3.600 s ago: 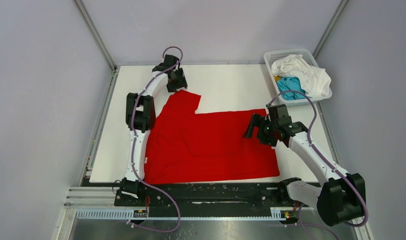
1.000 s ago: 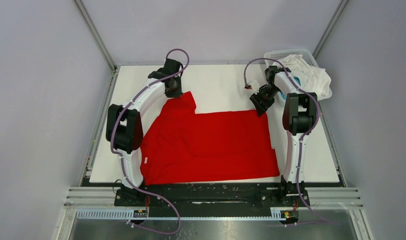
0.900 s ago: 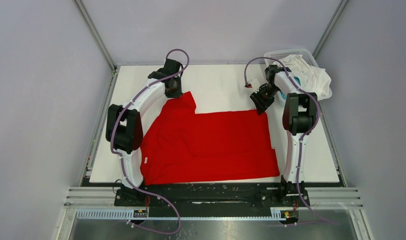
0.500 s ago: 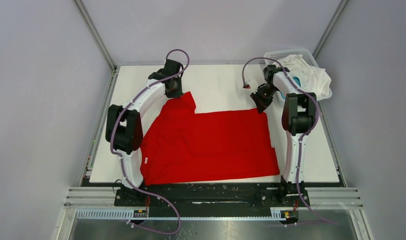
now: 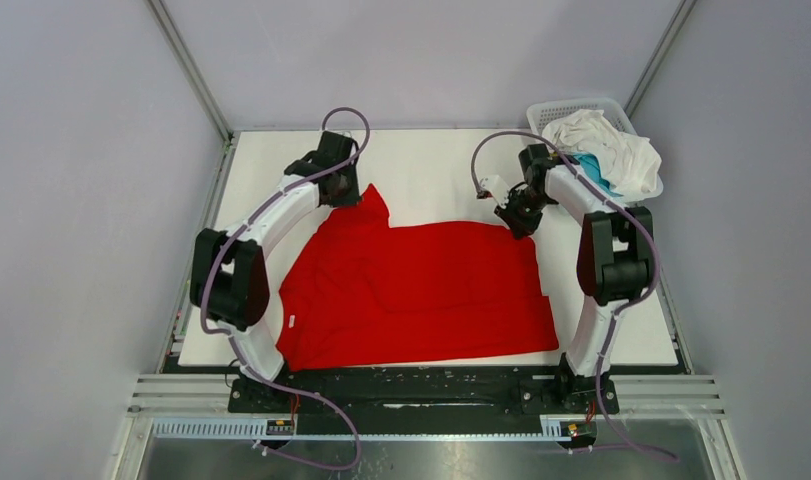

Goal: Fold and stack the t-shirts
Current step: Grab the side of the flattened tshirt furthest away from the robot with both arms, then fold the other side of the tshirt into a rectangle

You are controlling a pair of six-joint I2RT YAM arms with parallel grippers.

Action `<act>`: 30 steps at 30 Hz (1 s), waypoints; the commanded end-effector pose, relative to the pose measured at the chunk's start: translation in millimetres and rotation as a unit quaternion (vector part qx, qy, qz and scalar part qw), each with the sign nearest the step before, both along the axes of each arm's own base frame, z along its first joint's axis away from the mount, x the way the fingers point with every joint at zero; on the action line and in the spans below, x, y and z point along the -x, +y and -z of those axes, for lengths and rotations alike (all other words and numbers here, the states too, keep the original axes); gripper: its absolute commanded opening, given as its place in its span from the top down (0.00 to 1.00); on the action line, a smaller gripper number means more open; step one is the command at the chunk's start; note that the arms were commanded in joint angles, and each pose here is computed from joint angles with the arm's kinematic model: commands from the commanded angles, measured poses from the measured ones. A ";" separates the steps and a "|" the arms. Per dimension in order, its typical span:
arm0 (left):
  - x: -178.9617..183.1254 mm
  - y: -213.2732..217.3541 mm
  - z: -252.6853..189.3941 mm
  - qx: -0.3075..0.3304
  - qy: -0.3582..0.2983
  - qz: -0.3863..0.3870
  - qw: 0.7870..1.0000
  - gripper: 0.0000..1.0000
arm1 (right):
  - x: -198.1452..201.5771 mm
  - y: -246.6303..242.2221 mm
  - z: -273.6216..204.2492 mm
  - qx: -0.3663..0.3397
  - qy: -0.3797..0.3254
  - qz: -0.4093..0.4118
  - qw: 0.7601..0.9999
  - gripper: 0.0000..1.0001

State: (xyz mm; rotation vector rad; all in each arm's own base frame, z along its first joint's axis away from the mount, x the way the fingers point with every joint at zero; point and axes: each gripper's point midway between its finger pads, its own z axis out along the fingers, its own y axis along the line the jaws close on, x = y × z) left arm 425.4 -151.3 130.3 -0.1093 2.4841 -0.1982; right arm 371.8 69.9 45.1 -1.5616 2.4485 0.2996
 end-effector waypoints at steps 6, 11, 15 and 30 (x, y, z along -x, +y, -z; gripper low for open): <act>31.2 -14.6 -40.3 0.039 -0.061 0.021 0.997 1.00 | 30.2 7.6 -24.6 0.004 -0.065 0.039 0.997 1.00; 61.3 -2.1 -41.0 0.033 -0.067 0.000 0.997 1.00 | 47.0 -3.1 -34.3 0.022 -0.084 0.070 0.994 1.00; 87.3 8.2 -40.5 0.036 -0.069 -0.018 0.997 1.00 | 58.8 -13.5 -41.6 0.043 -0.098 0.081 0.991 1.00; 155.1 26.9 -51.4 0.094 -0.082 -0.067 0.990 1.00 | 74.8 -29.5 -53.5 0.093 -0.126 0.127 0.979 0.98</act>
